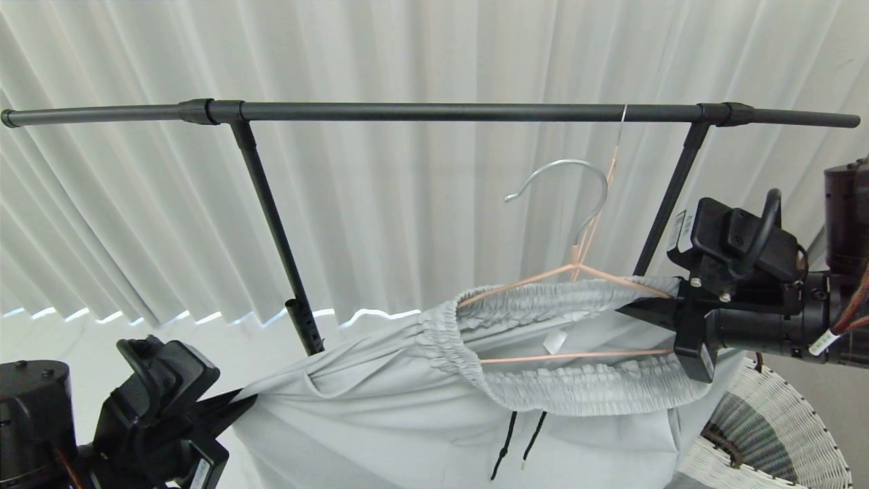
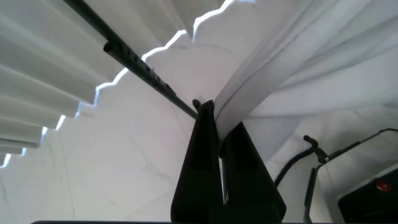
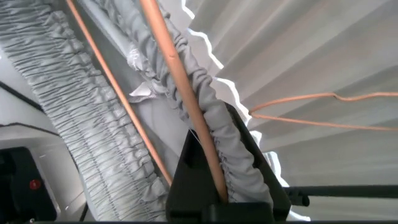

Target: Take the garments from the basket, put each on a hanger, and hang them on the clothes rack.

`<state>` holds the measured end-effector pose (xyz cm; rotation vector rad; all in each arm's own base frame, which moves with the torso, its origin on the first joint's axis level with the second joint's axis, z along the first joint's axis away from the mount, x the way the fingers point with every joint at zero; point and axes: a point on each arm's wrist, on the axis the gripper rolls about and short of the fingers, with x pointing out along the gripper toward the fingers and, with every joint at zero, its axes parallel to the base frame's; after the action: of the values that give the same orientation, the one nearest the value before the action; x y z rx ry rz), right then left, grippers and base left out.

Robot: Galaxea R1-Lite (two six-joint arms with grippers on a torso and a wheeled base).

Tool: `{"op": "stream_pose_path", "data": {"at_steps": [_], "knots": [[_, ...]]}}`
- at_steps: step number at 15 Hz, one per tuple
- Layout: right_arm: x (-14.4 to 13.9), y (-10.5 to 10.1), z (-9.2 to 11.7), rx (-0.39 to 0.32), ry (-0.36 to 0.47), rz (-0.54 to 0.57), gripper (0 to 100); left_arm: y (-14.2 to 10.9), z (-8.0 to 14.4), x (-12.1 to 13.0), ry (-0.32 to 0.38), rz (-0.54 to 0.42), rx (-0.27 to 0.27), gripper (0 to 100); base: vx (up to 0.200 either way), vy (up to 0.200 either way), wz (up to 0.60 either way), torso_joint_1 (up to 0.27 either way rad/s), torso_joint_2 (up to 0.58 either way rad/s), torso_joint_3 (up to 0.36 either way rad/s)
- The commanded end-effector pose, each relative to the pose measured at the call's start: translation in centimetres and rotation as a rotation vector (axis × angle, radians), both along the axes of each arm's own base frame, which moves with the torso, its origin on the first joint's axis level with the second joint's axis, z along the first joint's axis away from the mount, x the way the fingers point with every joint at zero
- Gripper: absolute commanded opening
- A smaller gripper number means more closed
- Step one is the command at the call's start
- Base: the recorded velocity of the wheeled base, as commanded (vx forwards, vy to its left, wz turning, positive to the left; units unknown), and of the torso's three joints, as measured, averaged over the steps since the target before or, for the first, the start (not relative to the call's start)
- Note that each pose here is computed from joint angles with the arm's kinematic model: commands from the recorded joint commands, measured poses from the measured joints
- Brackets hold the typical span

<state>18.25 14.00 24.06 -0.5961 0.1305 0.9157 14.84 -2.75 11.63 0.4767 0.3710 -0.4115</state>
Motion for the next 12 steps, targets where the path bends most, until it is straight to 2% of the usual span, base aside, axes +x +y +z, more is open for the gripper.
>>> {"op": "stream_pose_path", "data": {"at_steps": [1, 2, 5, 8, 12], "knots": [[0.0, 0.0, 0.1, 0.007, 0.003, -0.017, 0, 0.0, 0.4, -0.8, -0.04, -0.011, 0.003, 0, 0.0, 0.0, 0.0, 0.0, 0.0, 0.0], [0.0, 0.0, 0.1, 0.017, 0.015, -0.027, 0, 0.1, 0.3, -1.2, -0.042, -0.018, 0.015, 100, 0.0, 0.0, 0.0, 0.0, 0.0, 0.0], [0.1, -0.1, 0.1, 0.026, 0.034, -0.122, 0, 0.2, 0.1, -2.2, -0.053, -0.021, 0.007, 100, 0.0, 0.0, 0.0, 0.0, 0.0, 0.0], [0.1, -0.4, 0.1, 0.01, 0.091, -0.257, 0, 0.3, 0.7, -2.5, -0.091, -0.02, -0.002, 100, 0.0, 0.0, 0.0, 0.0, 0.0, 0.0], [0.6, -0.2, 0.9, 0.041, 0.185, -0.438, 0, 0.3, 1.6, -2.8, -0.155, -0.027, 0.013, 100, 0.0, 0.0, 0.0, 0.0, 0.0, 0.0]]}}
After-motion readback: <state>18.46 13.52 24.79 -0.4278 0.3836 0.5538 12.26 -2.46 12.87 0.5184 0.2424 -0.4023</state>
